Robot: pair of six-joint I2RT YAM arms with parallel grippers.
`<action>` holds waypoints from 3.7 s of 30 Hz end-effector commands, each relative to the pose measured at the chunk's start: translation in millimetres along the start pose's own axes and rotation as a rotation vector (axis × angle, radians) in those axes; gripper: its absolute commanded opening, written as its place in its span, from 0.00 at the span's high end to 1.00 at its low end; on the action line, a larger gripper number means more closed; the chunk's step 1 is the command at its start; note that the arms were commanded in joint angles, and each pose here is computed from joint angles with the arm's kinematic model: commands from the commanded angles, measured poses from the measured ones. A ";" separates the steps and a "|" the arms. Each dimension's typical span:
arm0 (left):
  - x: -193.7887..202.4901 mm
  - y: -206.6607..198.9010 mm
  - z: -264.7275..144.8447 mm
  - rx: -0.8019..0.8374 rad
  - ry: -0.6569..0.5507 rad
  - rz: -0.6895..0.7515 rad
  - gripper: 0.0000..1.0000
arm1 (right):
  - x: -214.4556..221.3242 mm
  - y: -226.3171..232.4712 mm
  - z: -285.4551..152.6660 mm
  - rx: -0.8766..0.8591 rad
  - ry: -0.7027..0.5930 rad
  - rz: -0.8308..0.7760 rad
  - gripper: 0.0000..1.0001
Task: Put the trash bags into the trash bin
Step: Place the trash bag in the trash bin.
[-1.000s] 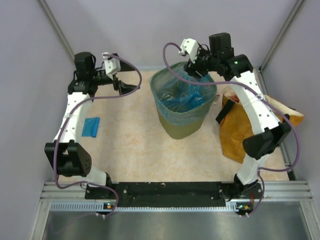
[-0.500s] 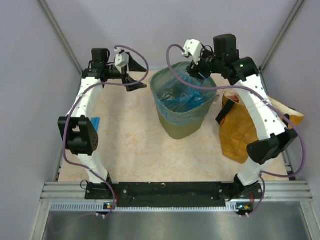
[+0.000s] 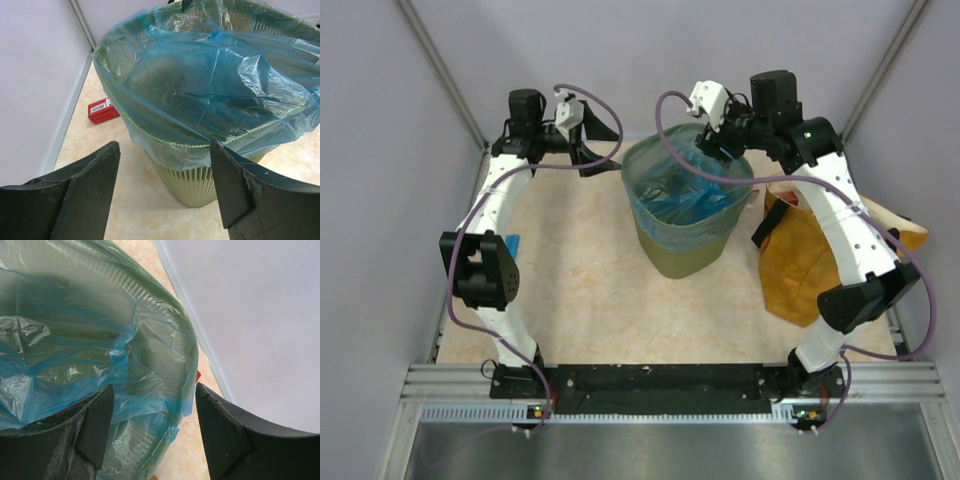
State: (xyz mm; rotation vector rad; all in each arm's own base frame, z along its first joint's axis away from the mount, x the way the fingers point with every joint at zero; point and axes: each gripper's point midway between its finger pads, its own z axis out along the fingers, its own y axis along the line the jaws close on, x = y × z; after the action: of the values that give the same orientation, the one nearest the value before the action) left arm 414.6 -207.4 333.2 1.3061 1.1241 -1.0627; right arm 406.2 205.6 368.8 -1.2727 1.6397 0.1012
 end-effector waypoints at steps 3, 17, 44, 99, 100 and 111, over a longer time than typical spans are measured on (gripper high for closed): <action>-6.8 -13.0 8.4 0.090 -0.052 -0.003 0.24 | -9.4 -10.1 -17.8 0.057 -0.031 -0.013 0.34; 2.3 -24.4 8.7 0.108 -0.060 -0.012 0.33 | -2.5 -7.1 -17.8 0.056 -0.014 -0.021 0.34; 4.5 -42.2 18.0 0.177 0.020 -0.155 1.00 | 8.0 -4.1 -14.2 0.056 0.013 -0.029 0.34; 134.2 -50.7 21.2 0.204 0.051 -0.500 1.00 | 16.4 2.2 -9.7 0.079 0.004 0.047 0.33; 133.6 -50.9 21.1 0.205 0.051 -0.491 1.00 | 19.1 -0.3 -9.2 0.087 0.012 0.050 0.33; 143.6 -48.3 26.2 0.168 0.008 -0.676 1.00 | 20.6 -14.8 -18.6 0.131 0.000 0.156 0.33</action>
State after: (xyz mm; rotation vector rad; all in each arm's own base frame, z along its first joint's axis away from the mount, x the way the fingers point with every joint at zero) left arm 409.4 -232.8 190.0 0.7894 1.7192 -1.8250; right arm 404.5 179.9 342.1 -1.1346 1.7556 0.0881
